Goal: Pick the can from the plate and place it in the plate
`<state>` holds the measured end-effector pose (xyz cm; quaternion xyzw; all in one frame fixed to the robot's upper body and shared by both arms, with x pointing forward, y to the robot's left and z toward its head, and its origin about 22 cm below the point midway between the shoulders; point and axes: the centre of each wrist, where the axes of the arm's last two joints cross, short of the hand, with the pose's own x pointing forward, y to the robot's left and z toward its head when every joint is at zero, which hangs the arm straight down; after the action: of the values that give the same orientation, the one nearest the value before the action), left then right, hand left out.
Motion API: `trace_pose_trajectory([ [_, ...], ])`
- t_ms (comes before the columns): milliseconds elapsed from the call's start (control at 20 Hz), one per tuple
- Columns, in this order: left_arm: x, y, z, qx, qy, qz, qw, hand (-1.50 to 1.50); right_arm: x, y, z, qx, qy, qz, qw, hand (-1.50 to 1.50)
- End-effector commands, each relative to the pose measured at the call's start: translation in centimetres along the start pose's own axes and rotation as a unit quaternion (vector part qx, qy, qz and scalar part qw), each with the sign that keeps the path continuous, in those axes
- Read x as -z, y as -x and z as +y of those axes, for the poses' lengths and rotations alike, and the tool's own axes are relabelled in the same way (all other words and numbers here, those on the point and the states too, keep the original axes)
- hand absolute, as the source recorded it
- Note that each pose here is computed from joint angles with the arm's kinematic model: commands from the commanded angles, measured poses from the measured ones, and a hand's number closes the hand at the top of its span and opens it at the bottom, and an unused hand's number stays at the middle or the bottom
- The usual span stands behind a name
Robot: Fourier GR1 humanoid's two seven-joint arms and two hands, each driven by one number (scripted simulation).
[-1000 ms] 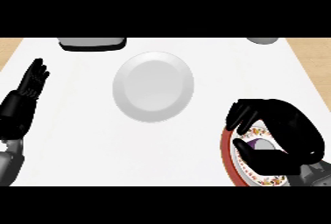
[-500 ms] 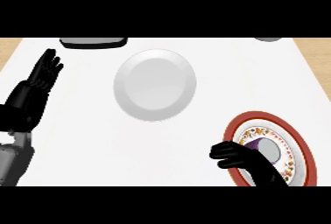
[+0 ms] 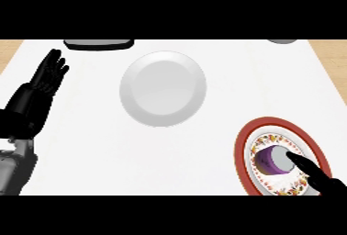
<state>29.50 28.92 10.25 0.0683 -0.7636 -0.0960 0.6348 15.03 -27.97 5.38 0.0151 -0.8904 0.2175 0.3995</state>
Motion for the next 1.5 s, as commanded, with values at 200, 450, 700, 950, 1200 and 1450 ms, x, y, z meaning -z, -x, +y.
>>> trace_pose_trajectory([
  [200, -0.5, 0.7, -0.1, 0.005, -0.006, 0.004, 1.0, 0.0, 0.7, -5.2, -6.6, -0.226, -0.128, 0.147, 0.955, -1.5],
  [450, -0.3, -0.7, 0.3, 0.002, 0.009, 0.003, 1.0, 0.0, 1.5, -7.5, -7.7, -0.272, -0.227, 0.249, 0.901, -1.5],
  [700, 0.4, 0.6, 0.6, 0.003, 0.006, 0.001, 1.0, 0.0, 2.0, -8.0, -5.1, -0.289, -0.269, 0.287, 0.872, -1.5],
  [950, 0.6, 0.0, -0.2, 0.007, 0.01, -0.008, 0.9999, 0.0, 3.1, -5.2, -3.2, -0.315, -0.254, 0.305, 0.862, -1.5],
  [1200, 1.4, -0.7, -0.2, -0.002, 0.004, 0.002, 1.0, 0.0, 4.2, -3.4, -2.8, -0.354, -0.24, 0.334, 0.84, -1.5],
  [1450, 0.1, 0.4, -0.8, -0.001, 0.012, -0.002, 0.9999, 0.0, 2.3, -1.2, -2.5, -0.354, -0.253, 0.365, 0.823, -1.5],
])
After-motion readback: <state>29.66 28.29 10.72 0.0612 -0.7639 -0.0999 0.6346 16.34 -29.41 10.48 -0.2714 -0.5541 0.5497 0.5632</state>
